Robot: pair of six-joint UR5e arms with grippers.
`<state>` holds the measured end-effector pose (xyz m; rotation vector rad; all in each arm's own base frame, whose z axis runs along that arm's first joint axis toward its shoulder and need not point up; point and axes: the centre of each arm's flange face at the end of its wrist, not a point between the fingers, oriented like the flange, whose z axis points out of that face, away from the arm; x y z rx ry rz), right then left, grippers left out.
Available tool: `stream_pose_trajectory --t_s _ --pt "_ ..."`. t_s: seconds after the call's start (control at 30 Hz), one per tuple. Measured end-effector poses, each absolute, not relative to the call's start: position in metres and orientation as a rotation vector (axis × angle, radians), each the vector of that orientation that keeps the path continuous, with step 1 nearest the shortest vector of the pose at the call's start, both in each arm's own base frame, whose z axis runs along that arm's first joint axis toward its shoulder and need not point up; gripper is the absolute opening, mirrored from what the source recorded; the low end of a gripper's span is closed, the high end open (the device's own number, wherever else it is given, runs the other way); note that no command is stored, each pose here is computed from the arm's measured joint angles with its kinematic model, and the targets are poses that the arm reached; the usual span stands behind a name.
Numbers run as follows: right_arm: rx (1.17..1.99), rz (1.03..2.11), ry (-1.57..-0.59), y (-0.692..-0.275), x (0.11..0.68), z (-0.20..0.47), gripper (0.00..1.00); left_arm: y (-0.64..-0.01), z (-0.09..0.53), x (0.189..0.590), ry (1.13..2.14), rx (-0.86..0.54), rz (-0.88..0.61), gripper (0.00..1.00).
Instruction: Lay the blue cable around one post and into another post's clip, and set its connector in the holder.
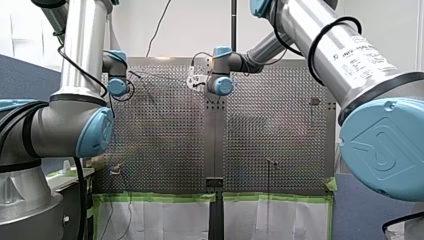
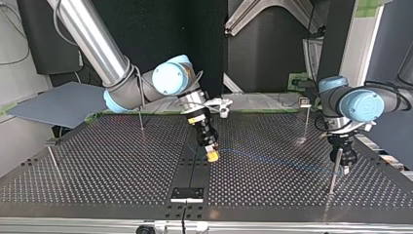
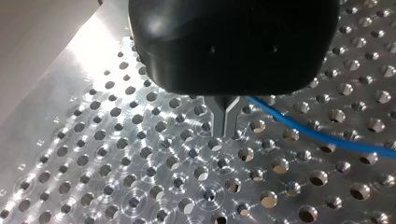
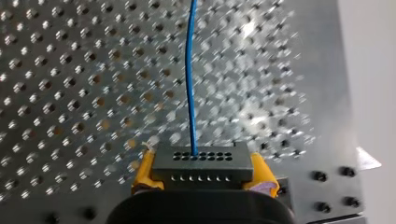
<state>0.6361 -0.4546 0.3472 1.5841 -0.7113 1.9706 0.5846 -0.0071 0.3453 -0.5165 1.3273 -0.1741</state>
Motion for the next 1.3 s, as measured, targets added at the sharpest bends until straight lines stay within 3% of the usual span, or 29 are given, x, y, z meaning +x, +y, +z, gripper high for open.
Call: stream_pose_trajectory --t_s 0.4,0.43,0.47,0.5,0.57,0.6,0.67,0.73,0.77,1.3 --pt "1.646 1.886 -0.765 -0.461 0.631 0.32 0.0 -0.018 0.344 0.583 1.355 -0.46 -0.116 0.02" --pt "1.648 1.882 -0.767 -0.462 0.631 0.319 0.0 -0.018 0.344 0.583 1.356 -0.466 -0.111 0.15" --pt "1.649 1.88 -0.769 -0.462 0.63 0.318 0.0 -0.018 0.344 0.582 1.356 -0.47 -0.108 0.33" --pt "1.65 1.877 -0.771 -0.463 0.63 0.318 0.0 -0.018 0.344 0.582 1.357 -0.475 -0.106 0.33" --pt "1.653 1.871 -0.775 -0.464 0.629 0.317 0.0 -0.018 0.343 0.581 1.359 -0.49 -0.103 0.6" --pt "1.655 1.869 -0.777 -0.464 0.628 0.316 0.0 -0.018 0.343 0.581 1.359 -0.498 -0.104 0.6" --pt "1.657 1.865 -0.78 -0.465 0.627 0.315 0.0 -0.017 0.342 0.58 1.359 -0.514 -0.109 0.81" --pt "1.658 1.861 -0.783 -0.466 0.626 0.313 0.0 -0.017 0.342 0.579 1.357 -0.528 -0.121 0.85" --pt "1.659 1.86 -0.784 -0.466 0.626 0.313 0.0 -0.017 0.342 0.579 1.355 -0.534 -0.127 1.0" --pt "1.683 1.795 -0.834 -0.465 0.613 0.264 0.0 -0.015 0.34 0.58 1.335 -0.589 -0.204 1.0"
